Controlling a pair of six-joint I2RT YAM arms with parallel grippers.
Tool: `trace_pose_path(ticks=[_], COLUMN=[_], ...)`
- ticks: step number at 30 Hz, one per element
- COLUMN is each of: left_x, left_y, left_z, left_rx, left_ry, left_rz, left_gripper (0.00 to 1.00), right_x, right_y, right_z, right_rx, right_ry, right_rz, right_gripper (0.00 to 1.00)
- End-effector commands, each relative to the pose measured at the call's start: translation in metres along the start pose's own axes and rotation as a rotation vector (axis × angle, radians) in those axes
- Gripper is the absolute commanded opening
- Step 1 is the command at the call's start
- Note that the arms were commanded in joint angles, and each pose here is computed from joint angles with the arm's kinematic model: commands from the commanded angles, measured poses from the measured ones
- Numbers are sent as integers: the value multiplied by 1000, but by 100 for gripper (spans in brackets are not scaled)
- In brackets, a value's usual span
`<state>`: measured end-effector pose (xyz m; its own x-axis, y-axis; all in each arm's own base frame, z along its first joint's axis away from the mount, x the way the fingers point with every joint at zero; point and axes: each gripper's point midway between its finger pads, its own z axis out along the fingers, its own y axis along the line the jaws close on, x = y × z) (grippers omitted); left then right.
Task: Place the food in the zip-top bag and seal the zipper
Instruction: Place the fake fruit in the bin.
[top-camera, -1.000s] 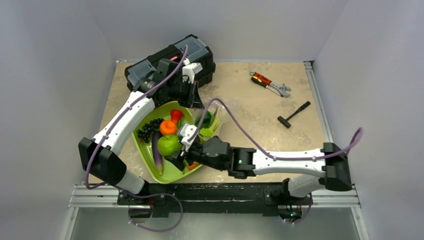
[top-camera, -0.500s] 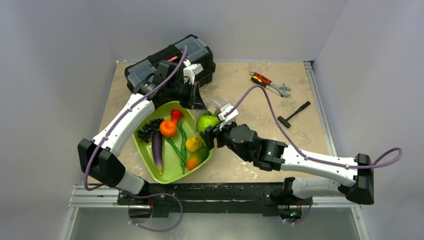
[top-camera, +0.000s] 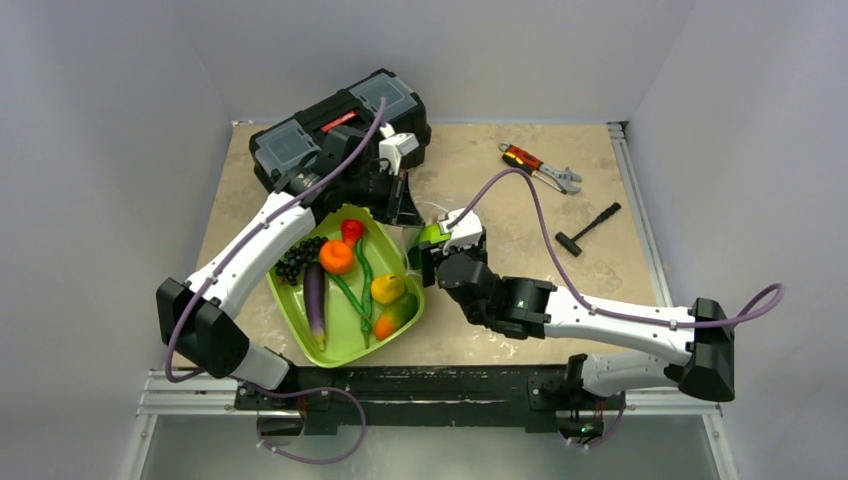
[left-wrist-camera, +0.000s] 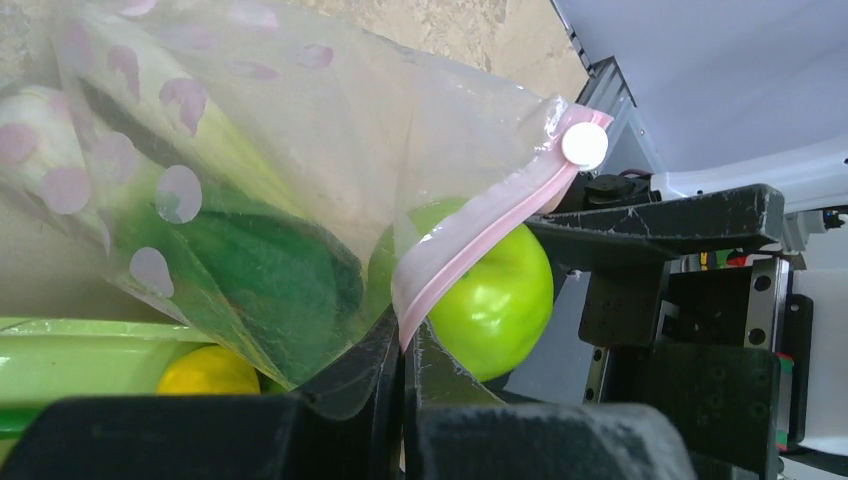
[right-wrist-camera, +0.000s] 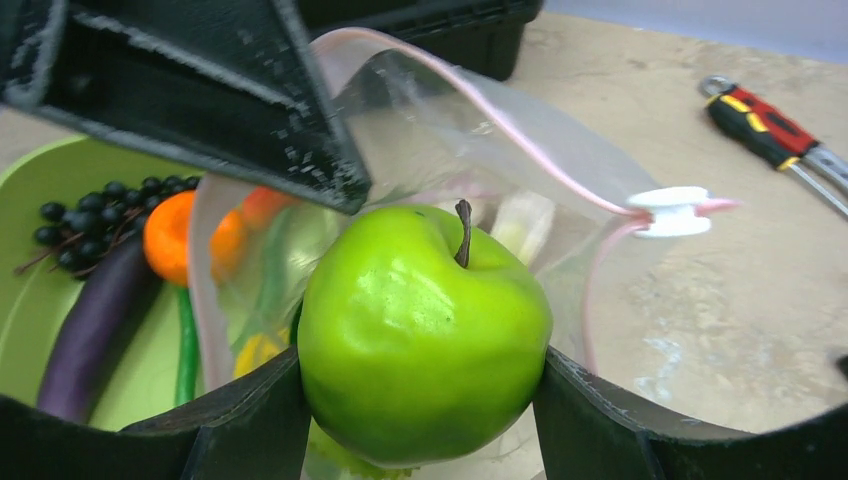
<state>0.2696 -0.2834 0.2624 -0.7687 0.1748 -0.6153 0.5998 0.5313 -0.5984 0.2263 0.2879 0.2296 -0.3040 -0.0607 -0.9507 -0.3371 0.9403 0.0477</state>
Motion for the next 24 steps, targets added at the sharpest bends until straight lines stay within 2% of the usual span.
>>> trace_pose_path(ticks=[1, 4, 11, 15, 19, 24], left_x=[-13, -13, -13, -13, -14, -21], left_y=[-24, -27, -32, -34, -36, -38], left_z=[-12, -14, -17, -18, -20, -26], left_rx=[71, 82, 101, 107, 114, 144], left_ry=[-61, -61, -68, -67, -76, -98], left_rz=[50, 52, 62, 61, 66, 39], left_gripper=[0, 0, 0, 0, 0, 0], right_x=[-30, -31, -39, -43, -46, -52], right_y=[-28, -31, -33, -31, -36, -44], right_z=[-5, -4, 7, 12, 11, 6], right_rx=[165, 183, 204, 216, 231, 229], right_ry=[-93, -103, -116, -106, -97, -83], right_rz=[78, 71, 65, 37, 29, 18], right_gripper=[24, 36, 52, 74, 91, 97])
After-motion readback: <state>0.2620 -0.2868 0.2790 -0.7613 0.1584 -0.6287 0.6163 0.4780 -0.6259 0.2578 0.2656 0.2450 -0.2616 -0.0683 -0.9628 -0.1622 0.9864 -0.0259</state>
